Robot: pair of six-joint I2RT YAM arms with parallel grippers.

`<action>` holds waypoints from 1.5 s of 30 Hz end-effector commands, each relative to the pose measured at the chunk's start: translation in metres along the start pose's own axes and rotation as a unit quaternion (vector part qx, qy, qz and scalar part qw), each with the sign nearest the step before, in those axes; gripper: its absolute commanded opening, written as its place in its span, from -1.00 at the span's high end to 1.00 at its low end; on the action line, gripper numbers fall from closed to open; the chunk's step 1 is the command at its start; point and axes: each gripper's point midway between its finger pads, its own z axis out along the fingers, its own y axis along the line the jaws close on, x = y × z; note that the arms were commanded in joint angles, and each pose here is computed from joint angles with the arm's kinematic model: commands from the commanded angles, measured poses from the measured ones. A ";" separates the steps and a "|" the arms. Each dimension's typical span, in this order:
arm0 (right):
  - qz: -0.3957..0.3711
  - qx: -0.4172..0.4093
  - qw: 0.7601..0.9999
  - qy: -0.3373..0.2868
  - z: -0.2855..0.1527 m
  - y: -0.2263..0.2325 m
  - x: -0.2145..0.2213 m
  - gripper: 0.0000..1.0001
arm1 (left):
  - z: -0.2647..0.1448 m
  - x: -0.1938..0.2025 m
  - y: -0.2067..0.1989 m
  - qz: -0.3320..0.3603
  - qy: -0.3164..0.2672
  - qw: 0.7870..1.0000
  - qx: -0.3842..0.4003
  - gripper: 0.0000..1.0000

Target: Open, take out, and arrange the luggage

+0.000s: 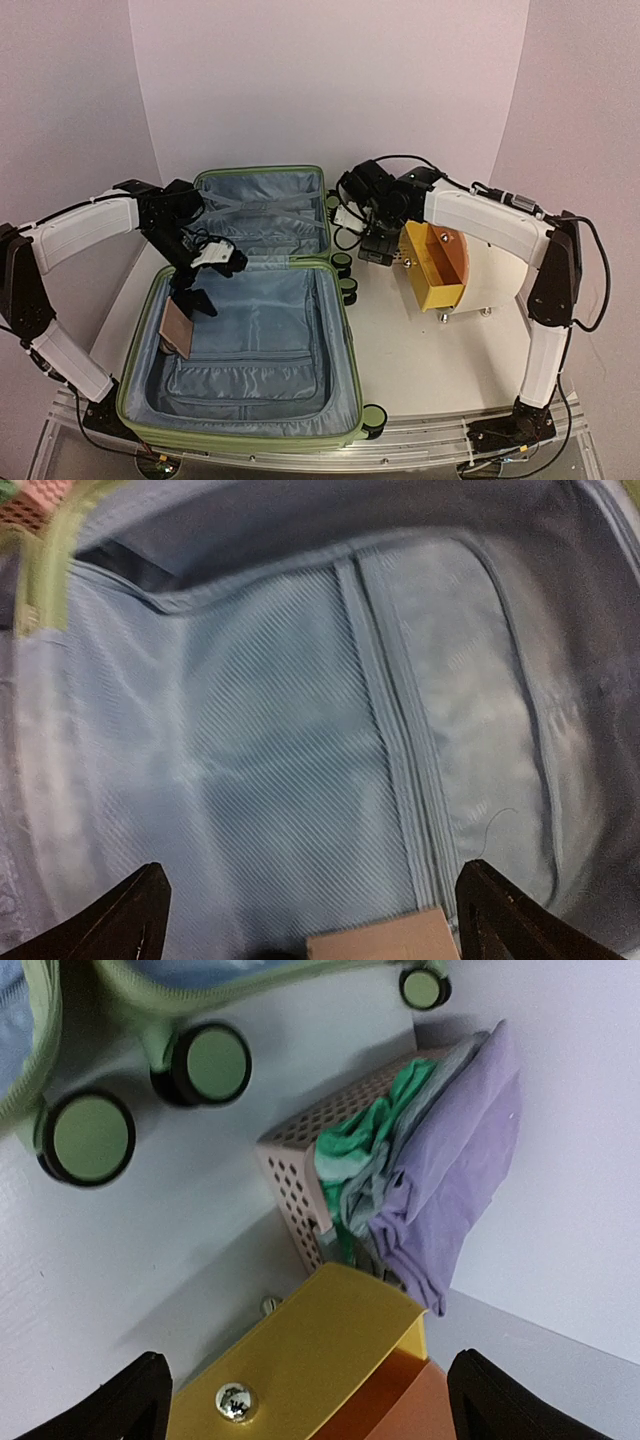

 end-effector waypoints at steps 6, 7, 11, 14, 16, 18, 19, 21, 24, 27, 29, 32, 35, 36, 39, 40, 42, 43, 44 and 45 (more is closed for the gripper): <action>0.143 -0.059 0.966 -0.209 -0.080 -0.018 -0.086 -0.97 | -0.021 0.095 -0.025 -0.054 0.264 0.963 0.012 -0.99; 0.145 -0.061 0.965 -0.212 -0.082 -0.015 -0.089 -0.97 | -0.021 0.102 -0.022 -0.089 0.286 0.954 0.010 -0.98; 0.156 -0.062 0.964 -0.208 -0.085 -0.002 -0.098 -0.96 | -0.021 0.116 -0.008 -0.332 0.359 0.872 -0.023 -0.88; 0.161 -0.068 0.963 -0.203 -0.083 0.011 -0.103 -0.97 | -0.026 0.106 0.001 -0.393 0.331 0.856 -0.055 -0.87; 0.150 -0.071 0.966 -0.196 -0.079 0.024 -0.107 -0.96 | -0.028 0.113 0.003 -0.451 0.316 0.832 -0.071 -0.76; 0.140 -0.068 0.970 -0.188 -0.074 0.031 -0.109 -0.96 | -0.030 0.125 0.007 -0.493 0.301 0.812 -0.083 -0.65; 0.132 -0.065 0.972 -0.184 -0.072 0.035 -0.110 -0.96 | -0.033 0.134 0.010 -0.511 0.296 0.802 -0.092 -0.60; 0.124 -0.062 0.974 -0.181 -0.070 0.038 -0.112 -0.97 | -0.036 0.141 0.012 -0.522 0.291 0.796 -0.100 -0.54; 0.117 -0.057 0.975 -0.179 -0.070 0.040 -0.113 -0.97 | -0.034 0.145 0.006 -0.527 0.289 0.794 -0.092 -0.39; 0.119 -0.055 0.975 -0.181 -0.073 0.038 -0.112 -0.96 | -0.026 0.146 -0.013 -0.537 0.291 0.789 -0.059 -0.13; 0.118 -0.055 0.975 -0.182 -0.074 0.038 -0.111 -0.97 | -0.024 0.147 -0.020 -0.536 0.295 0.790 -0.048 -0.11; 0.116 -0.054 0.974 -0.185 -0.075 0.037 -0.113 -0.96 | -0.021 0.152 -0.032 -0.536 0.308 0.785 -0.030 -0.13; 0.115 -0.053 0.974 -0.187 -0.075 0.038 -0.115 -0.97 | -0.013 0.144 -0.035 -0.535 0.290 0.794 -0.005 -0.16; 0.114 -0.054 0.974 -0.186 -0.075 0.038 -0.116 -0.97 | -0.012 0.140 -0.035 -0.534 0.284 0.797 -0.001 -0.15; 0.113 -0.052 0.975 -0.185 -0.074 0.038 -0.116 -0.97 | -0.008 0.125 -0.033 -0.522 0.261 0.812 0.020 -0.09; 0.113 -0.051 0.975 -0.185 -0.074 0.038 -0.115 -0.96 | -0.005 0.120 -0.035 -0.518 0.255 0.816 0.031 -0.09; 0.114 -0.049 0.975 -0.183 -0.074 0.037 -0.114 -0.96 | 0.000 0.119 -0.046 -0.509 0.261 0.819 0.052 -0.08; 0.113 -0.047 0.976 -0.182 -0.075 0.037 -0.113 -0.96 | 0.002 0.120 -0.053 -0.506 0.265 0.819 0.063 -0.11; 0.113 -0.045 0.976 -0.181 -0.075 0.036 -0.112 -0.97 | 0.004 0.120 -0.058 -0.497 0.266 0.822 0.075 -0.12; 0.113 -0.044 0.976 -0.180 -0.075 0.035 -0.111 -0.97 | 0.005 0.120 -0.061 -0.484 0.267 0.829 0.080 -0.14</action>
